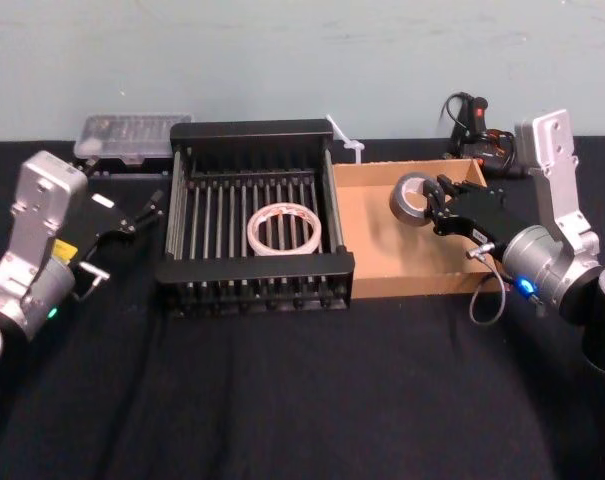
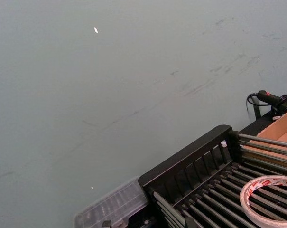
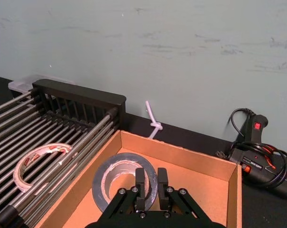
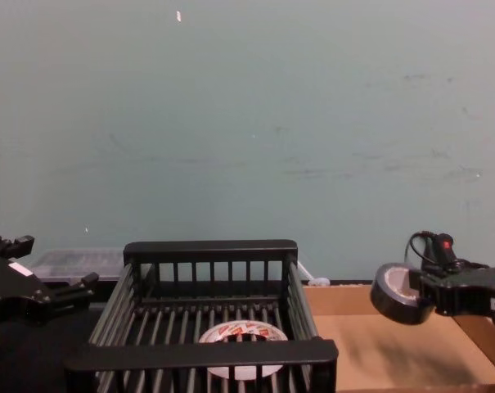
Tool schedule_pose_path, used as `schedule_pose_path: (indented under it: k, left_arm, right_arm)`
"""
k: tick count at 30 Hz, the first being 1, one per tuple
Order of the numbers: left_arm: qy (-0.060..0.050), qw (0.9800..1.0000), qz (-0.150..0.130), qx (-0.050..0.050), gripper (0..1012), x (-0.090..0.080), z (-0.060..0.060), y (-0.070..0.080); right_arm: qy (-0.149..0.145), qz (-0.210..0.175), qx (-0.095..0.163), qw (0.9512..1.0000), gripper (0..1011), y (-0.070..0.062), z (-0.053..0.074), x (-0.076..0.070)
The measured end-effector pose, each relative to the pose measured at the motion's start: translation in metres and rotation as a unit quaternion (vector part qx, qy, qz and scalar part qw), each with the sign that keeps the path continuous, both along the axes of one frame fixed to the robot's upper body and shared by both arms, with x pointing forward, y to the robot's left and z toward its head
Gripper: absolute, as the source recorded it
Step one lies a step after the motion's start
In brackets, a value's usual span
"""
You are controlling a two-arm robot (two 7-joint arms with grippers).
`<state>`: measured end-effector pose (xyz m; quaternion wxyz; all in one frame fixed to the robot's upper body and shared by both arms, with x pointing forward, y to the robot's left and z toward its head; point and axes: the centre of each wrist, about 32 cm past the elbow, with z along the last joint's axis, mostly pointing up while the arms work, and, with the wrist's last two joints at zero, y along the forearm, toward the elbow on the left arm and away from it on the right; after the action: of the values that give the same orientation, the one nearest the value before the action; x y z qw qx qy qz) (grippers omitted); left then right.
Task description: Pick up the white tape and place it into the black box , Pick up the silver tape and place it into the brown box.
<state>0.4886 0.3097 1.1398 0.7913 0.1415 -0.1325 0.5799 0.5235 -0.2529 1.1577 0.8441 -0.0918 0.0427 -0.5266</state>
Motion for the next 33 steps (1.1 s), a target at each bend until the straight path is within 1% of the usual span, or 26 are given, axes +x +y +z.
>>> schedule_pose_path:
  k: [9, 18, 26, 33]
  left_arm:
    - [0.0, 1.0, 0.0, 0.0, 1001, 0.0, 0.0, 0.0]
    - [0.0, 1.0, 0.0, 0.0, 1001, 0.0, 0.0, 0.0]
    - [0.0, 1.0, 0.0, 0.0, 1001, 0.0, 0.0, 0.0]
    - [0.0, 1.0, 0.0, 0.0, 1001, 0.0, 0.0, 0.0]
  right_arm:
    - [0.012, -0.001, -0.008, 0.9999, 159, 0.0002, -0.0042, 0.0054]
    - [0.022, -0.004, -0.017, 0.9996, 159, -0.0007, -0.0071, 0.0048]
    - [0.03, -0.004, -0.018, 0.9994, 159, -0.0012, -0.0092, 0.0044]
    - [0.03, -0.004, -0.018, 0.9994, 160, -0.0013, -0.0091, 0.0044]
